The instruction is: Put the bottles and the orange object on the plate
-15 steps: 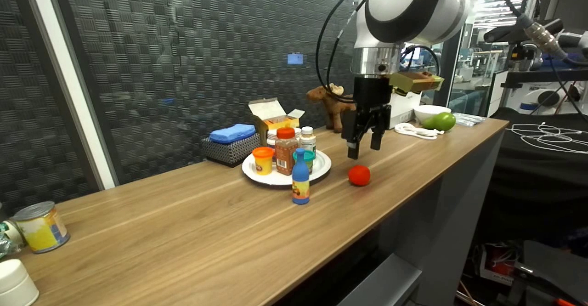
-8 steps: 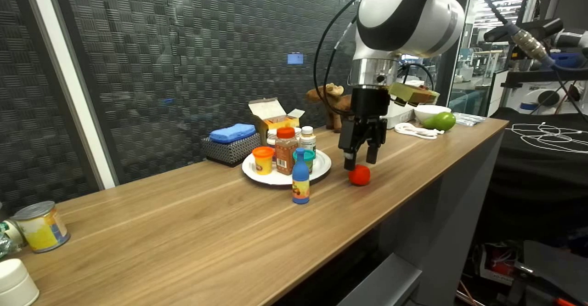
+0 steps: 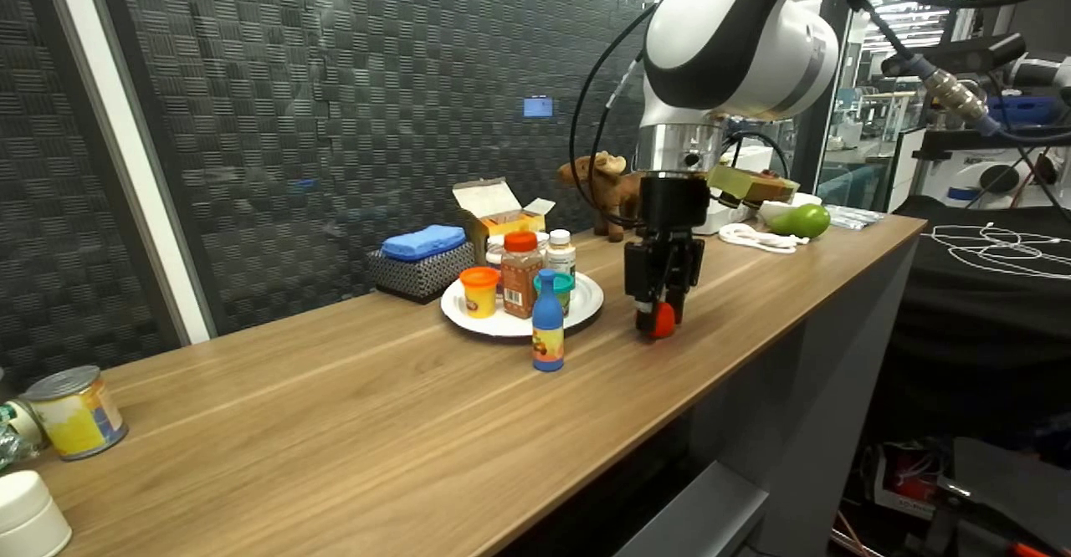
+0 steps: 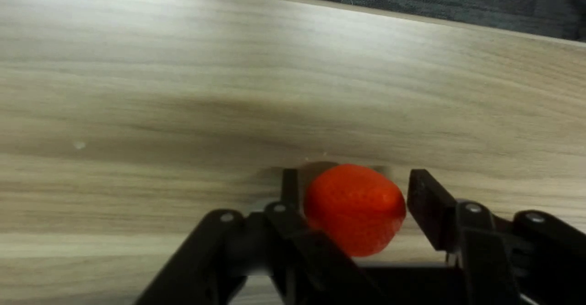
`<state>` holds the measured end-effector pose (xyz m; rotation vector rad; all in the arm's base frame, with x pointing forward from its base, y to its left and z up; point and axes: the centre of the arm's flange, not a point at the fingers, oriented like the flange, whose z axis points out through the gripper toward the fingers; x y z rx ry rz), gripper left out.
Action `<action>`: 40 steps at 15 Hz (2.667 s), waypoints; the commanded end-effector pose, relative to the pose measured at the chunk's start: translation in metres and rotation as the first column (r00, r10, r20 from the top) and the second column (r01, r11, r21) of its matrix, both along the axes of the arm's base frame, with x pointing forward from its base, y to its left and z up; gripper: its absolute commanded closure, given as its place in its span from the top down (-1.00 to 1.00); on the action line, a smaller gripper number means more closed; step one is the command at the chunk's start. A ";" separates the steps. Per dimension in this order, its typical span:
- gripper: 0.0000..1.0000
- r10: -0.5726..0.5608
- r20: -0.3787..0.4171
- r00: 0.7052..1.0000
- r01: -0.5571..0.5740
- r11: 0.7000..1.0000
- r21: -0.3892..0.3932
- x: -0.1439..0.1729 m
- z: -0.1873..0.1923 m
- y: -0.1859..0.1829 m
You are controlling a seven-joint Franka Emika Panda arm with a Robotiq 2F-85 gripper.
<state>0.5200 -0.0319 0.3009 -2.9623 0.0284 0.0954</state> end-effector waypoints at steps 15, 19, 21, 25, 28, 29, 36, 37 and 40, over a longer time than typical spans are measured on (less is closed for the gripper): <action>-0.47 0.075 0.152 0.985 -0.057 0.991 -0.119 0.043 0.050 0.017; -0.47 0.077 0.183 0.980 -0.058 0.992 -0.109 0.058 0.051 0.020; -0.47 0.071 0.191 0.979 -0.054 0.994 -0.094 0.064 0.049 0.022; -0.47 0.061 0.192 0.979 -0.047 0.996 -0.077 0.073 0.040 0.026; -0.47 0.061 0.189 0.980 -0.049 0.996 -0.071 0.076 0.035 0.028; -0.47 0.061 0.188 0.980 -0.049 0.996 -0.069 0.077 0.034 0.028; 0.95 0.059 0.184 0.981 -0.048 0.997 -0.063 0.076 0.033 0.028; 1.00 0.058 0.186 0.981 -0.047 0.997 -0.062 0.075 0.033 0.028; 1.00 0.048 0.198 0.979 -0.036 0.997 -0.063 0.072 0.037 0.025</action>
